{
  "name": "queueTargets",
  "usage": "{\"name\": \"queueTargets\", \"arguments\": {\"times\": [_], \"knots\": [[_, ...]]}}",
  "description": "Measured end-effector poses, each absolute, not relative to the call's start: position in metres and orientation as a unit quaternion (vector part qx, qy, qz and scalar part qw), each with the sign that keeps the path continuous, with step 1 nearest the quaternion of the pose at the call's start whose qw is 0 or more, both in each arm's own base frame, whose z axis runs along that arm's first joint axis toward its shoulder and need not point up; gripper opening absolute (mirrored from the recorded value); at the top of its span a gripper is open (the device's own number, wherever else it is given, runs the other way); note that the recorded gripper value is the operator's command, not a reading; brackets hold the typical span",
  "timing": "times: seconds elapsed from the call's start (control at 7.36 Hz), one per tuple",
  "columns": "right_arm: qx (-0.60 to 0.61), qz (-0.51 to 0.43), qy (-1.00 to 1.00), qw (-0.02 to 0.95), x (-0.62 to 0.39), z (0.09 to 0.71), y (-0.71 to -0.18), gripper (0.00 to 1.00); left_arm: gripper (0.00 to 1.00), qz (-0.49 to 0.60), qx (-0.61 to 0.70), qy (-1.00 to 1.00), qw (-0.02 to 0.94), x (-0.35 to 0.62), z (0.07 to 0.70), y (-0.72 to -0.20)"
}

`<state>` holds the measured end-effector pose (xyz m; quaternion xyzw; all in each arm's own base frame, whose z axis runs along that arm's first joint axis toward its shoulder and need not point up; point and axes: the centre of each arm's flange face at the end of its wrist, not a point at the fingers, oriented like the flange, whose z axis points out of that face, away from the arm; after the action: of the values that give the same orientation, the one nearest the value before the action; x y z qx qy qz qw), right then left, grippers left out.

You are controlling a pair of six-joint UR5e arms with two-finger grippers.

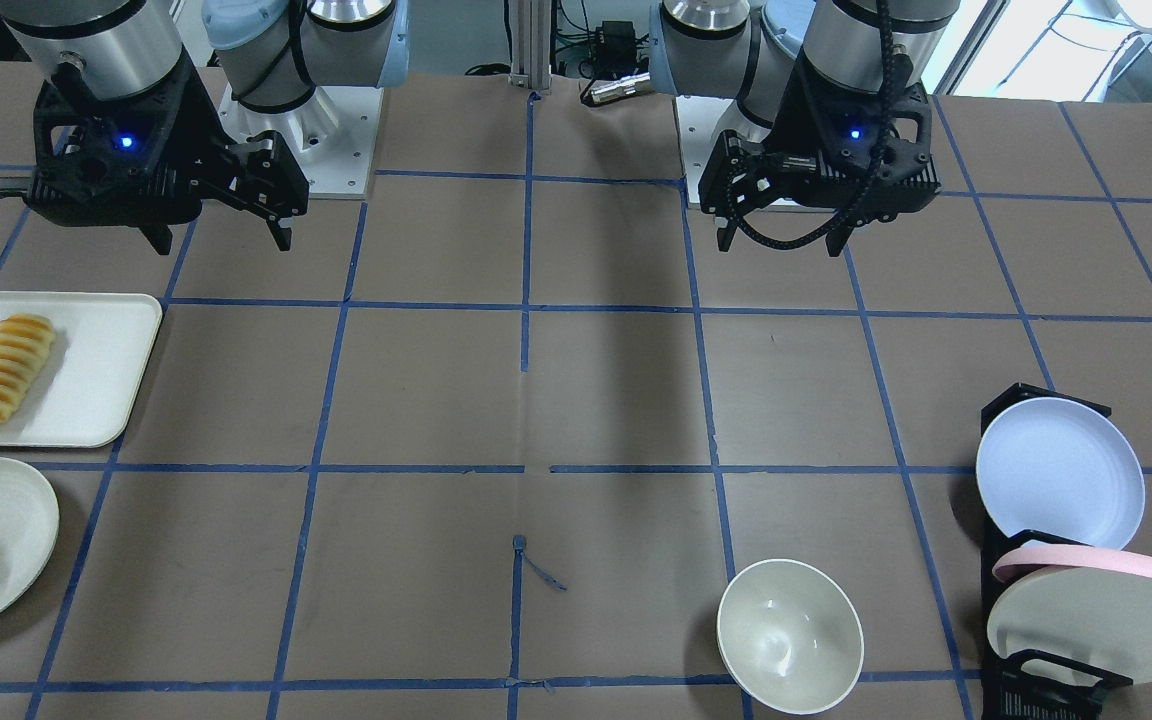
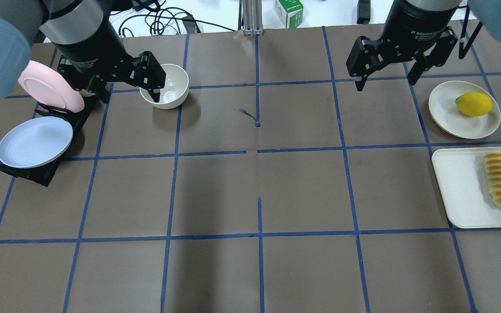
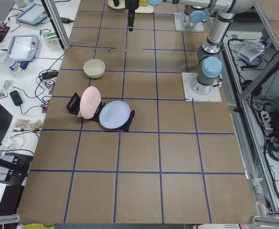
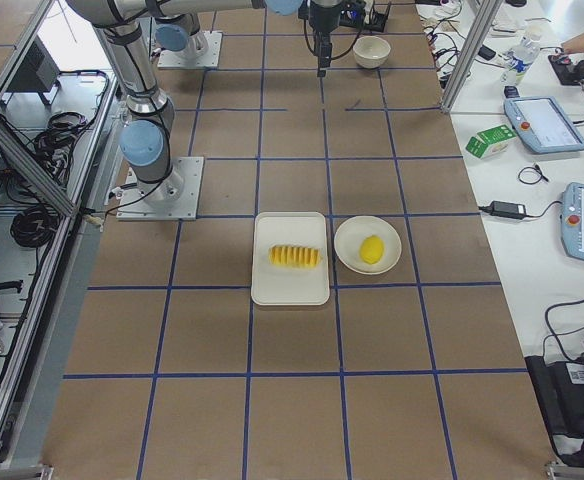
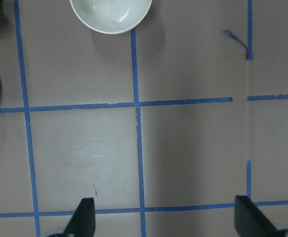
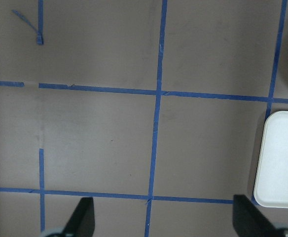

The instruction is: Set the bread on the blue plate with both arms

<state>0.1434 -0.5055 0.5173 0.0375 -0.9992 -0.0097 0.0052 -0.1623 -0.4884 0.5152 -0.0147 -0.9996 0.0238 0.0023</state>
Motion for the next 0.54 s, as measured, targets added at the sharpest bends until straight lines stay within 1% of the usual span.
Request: {"name": "queueTargets", "arguments": {"times": [0.54], "knots": [[0.037,-0.009,-0.999,0.005,0.1433,0.5173,-0.5057,1.0,1.0,0.025,-0.016,-1.0,0.001,-0.1619,0.5169,-0.4859]]}}
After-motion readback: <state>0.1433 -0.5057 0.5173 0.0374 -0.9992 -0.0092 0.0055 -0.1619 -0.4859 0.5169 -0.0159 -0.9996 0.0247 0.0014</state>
